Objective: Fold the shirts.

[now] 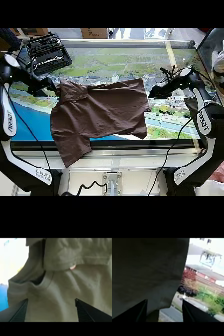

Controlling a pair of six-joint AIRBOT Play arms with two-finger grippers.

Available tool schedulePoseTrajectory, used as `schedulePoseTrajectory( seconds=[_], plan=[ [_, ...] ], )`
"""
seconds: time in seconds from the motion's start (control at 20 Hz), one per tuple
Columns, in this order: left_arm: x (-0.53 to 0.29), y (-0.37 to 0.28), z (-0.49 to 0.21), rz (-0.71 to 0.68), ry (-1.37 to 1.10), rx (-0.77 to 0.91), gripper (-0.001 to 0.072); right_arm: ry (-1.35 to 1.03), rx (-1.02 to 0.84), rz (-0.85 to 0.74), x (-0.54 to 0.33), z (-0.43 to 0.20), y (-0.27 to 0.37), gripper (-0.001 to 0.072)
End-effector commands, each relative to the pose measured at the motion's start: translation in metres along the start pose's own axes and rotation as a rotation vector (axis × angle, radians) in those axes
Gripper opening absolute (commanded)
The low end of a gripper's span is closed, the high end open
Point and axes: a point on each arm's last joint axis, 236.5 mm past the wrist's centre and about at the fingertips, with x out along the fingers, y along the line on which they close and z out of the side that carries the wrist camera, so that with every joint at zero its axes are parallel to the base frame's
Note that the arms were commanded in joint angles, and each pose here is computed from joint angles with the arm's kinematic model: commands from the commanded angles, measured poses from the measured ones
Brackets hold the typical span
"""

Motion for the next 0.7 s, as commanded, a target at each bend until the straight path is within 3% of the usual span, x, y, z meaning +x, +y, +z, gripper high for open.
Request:
schedulePoseTrajectory(
  seconds=[0.0,0.15,0.3,0.5,0.65],
  plan=[
    [-0.026,0.008,-0.041,-0.063,0.009,-0.059,0.0694,0.056,-0.004,0.024,-0.005,-0.03,0.01,0.0437],
    [-0.019,0.024,-0.094,-0.079,0.073,-0.125,0.0694,0.058,0.004,0.025,-0.013,-0.056,0.016,0.0437],
    [0.0,0.033,-0.169,-0.065,0.245,-0.087,0.0694,0.051,0.024,0.053,-0.011,-0.088,0.022,0.0437],
    [0.029,0.041,-0.206,-0.043,0.28,-0.135,0.0694,0.012,0.069,0.143,-0.001,-0.123,0.034,0.0438],
    [0.046,0.065,-0.232,0.049,0.34,-0.174,0.0694,0.009,0.087,0.204,0.005,-0.144,0.04,0.0438]
  ],
)
